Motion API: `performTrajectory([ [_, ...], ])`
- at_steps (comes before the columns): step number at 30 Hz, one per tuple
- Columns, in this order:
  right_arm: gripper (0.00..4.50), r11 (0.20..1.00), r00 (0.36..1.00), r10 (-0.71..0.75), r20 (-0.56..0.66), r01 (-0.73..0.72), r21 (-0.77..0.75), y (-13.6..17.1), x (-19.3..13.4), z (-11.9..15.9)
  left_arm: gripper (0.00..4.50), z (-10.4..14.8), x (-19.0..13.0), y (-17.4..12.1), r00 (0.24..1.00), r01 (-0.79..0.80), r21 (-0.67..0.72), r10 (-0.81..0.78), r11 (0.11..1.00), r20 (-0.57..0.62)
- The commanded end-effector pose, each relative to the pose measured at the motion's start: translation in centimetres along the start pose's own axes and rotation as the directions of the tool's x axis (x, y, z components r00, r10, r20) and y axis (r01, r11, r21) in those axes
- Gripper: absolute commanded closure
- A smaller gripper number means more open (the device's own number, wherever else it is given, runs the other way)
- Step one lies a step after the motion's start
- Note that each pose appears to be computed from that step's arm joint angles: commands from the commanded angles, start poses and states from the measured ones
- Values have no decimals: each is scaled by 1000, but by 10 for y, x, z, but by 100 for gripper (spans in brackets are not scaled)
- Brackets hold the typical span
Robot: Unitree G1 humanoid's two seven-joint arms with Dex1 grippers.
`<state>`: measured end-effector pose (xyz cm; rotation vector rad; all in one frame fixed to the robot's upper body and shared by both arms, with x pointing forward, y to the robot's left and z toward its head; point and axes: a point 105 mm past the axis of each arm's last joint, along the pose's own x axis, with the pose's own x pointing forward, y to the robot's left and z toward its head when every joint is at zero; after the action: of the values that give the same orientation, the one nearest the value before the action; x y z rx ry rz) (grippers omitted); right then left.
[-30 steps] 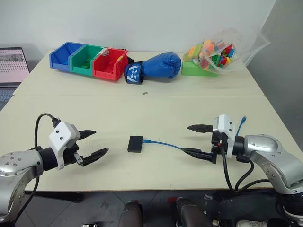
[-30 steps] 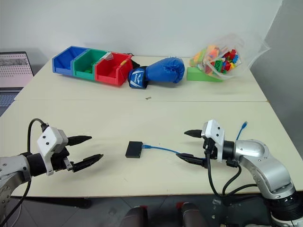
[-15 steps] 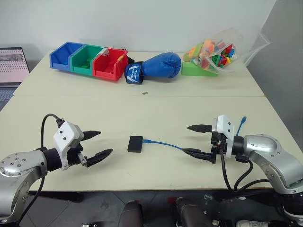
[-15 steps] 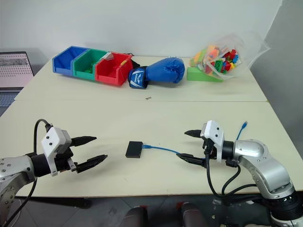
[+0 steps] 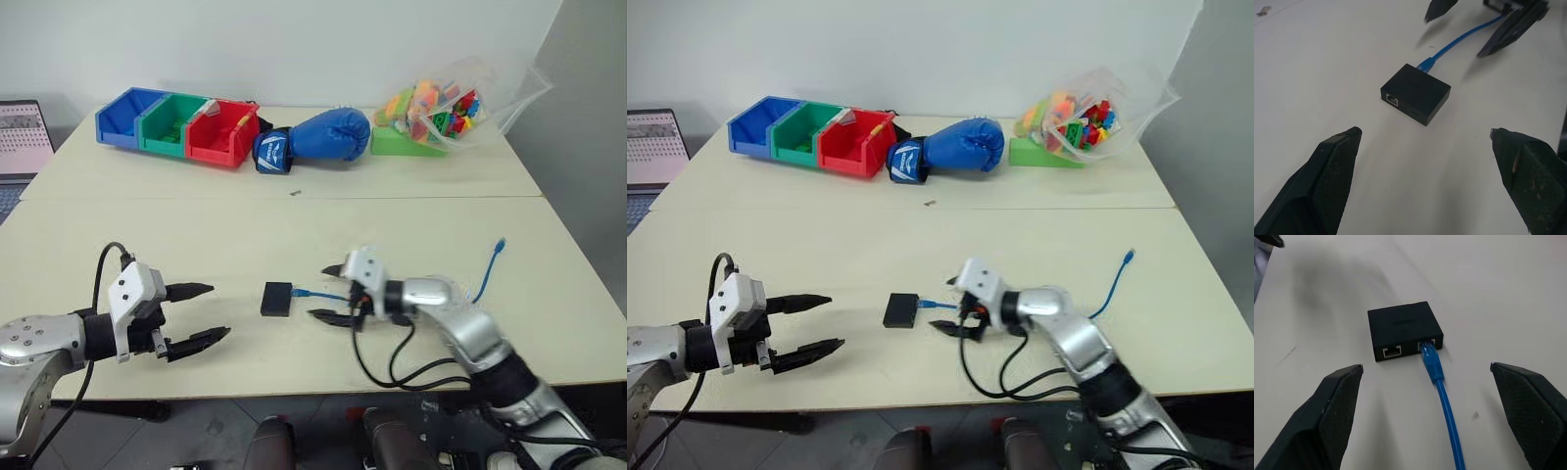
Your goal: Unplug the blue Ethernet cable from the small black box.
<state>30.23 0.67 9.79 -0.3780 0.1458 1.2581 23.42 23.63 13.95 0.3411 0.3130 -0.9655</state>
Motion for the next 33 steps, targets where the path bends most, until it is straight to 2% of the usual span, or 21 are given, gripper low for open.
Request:
performTrajectory([
  [1, 8, 998, 1000, -3, -1, 3, -67, -8, 9, 4, 0, 5, 4, -7, 998, 55, 34, -56, 998, 11],
  [3, 8, 997, 1000, 6, -17, -7, -74, -9, 13, 0, 0, 3, 6, -9, 998, 67, 36, -67, 997, 4],
  [6, 55, 996, 999, 18, -45, -22, -90, -10, 15, -6, 0, 2, 8, -11, 997, 74, 37, -75, 997, 5],
  [15, 290, 999, 997, 29, -66, -31, -40, -11, 17, -9, 0, -4, 13, -16, 996, 91, 31, -91, 995, 4],
  [21, 432, 995, 996, -11, -91, 1, -100, -15, 17, -11, 0, -6, 15, -10, 997, 73, 5, -73, 997, 17],
  [27, 441, 934, 997, -72, -2, 66, -351, -23, 10, 14, 0, -10, 17, 5, 996, 19, -158, -5, 987, 92],
  [30, 441, 831, 998, -36, 59, 63, -553, -21, -4, 36, 0, 3, 24, 7, 982, 70, -280, -16, 957, 191],
  [33, 441, 733, 994, 19, 105, 58, -677, -15, -18, 56, 0, 20, 33, 0, 958, 176, -356, -76, 918, 277],
])
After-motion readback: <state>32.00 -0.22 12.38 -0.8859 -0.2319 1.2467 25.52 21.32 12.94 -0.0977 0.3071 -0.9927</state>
